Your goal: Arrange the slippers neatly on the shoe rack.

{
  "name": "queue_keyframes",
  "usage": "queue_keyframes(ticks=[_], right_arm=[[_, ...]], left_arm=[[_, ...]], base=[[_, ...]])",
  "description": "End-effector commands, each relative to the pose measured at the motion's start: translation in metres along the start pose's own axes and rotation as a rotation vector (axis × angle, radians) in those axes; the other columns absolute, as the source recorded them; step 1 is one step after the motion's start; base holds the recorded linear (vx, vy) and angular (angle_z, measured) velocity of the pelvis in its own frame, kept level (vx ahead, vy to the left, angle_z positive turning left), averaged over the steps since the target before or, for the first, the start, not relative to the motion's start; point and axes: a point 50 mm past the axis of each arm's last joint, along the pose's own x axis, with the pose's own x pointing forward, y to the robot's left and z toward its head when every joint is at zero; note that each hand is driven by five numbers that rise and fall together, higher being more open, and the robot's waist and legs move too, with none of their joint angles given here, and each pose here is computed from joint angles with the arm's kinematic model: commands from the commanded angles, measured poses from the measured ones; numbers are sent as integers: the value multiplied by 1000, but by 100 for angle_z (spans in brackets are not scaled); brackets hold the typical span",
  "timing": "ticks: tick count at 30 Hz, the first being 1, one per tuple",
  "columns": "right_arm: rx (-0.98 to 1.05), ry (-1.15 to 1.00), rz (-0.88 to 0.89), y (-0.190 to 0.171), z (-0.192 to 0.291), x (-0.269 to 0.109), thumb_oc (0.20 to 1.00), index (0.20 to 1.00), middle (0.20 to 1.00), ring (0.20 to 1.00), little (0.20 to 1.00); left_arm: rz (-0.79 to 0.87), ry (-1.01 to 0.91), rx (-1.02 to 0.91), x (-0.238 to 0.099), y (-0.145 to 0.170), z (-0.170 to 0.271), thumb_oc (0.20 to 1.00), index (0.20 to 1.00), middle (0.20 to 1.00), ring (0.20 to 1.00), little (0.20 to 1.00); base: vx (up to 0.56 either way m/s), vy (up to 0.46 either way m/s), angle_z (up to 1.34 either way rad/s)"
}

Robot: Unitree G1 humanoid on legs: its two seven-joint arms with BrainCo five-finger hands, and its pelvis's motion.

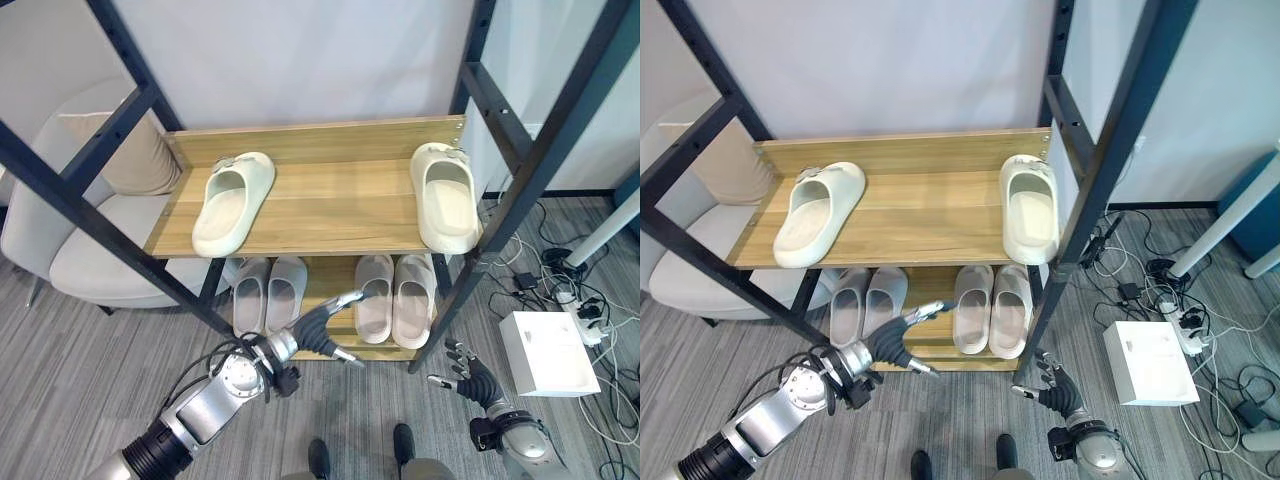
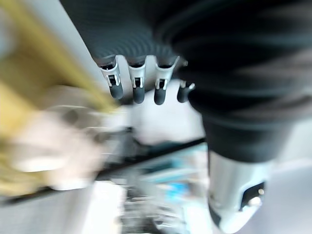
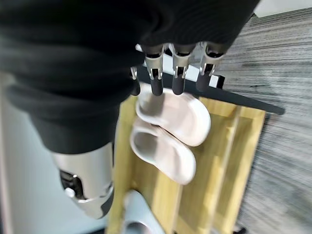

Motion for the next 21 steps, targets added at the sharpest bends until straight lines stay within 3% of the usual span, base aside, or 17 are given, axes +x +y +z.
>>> queue_keyframes(ticks=[1, 7, 12, 14, 15, 18, 19, 20, 21], right_arm=[[60, -119, -17, -4, 24, 9, 1000, 1000, 1000, 1000, 1000], [76, -132, -30, 4, 24, 7, 1000, 1000, 1000, 1000, 1000], [90, -138, -24, 11, 23, 4, 1000, 1000, 1000, 1000, 1000], [94, -121, -24, 15, 17, 4, 1000, 1000, 1000, 1000, 1000], [94, -122, -24, 15, 17, 4, 1000, 1000, 1000, 1000, 1000], [86, -113, -32, 15, 13, 4, 1000, 1000, 1000, 1000, 1000], [86, -113, -32, 15, 13, 4, 1000, 1000, 1000, 1000, 1000], [63, -112, -33, 13, 11, 3, 1000, 1000, 1000, 1000, 1000], [57, -112, -31, 13, 11, 3, 1000, 1000, 1000, 1000, 1000]], left_arm=[[61, -122, -126, 12, 19, 13, 1000, 1000, 1000, 1000, 1000], [177, -392, -328, 27, 33, 55, 1000, 1000, 1000, 1000, 1000], [371, -492, -237, 22, 61, 73, 1000, 1000, 1000, 1000, 1000], [589, -515, -125, 12, 86, 77, 1000, 1000, 1000, 1000, 1000], [591, -515, -124, 12, 86, 77, 1000, 1000, 1000, 1000, 1000], [806, -462, 207, 2, 114, 82, 1000, 1000, 1000, 1000, 1000], [806, -462, 207, 2, 114, 82, 1000, 1000, 1000, 1000, 1000], [933, -406, 476, -3, 136, 88, 1000, 1000, 1000, 1000, 1000], [950, -379, 546, -5, 142, 87, 1000, 1000, 1000, 1000, 1000]], base=[[0, 0, 0], [0, 0, 0], [4, -6, 0], [0, 0, 0], [0, 0, 0], [17, -11, 3], [43, -11, 4], [39, -6, 2], [51, -7, 1]])
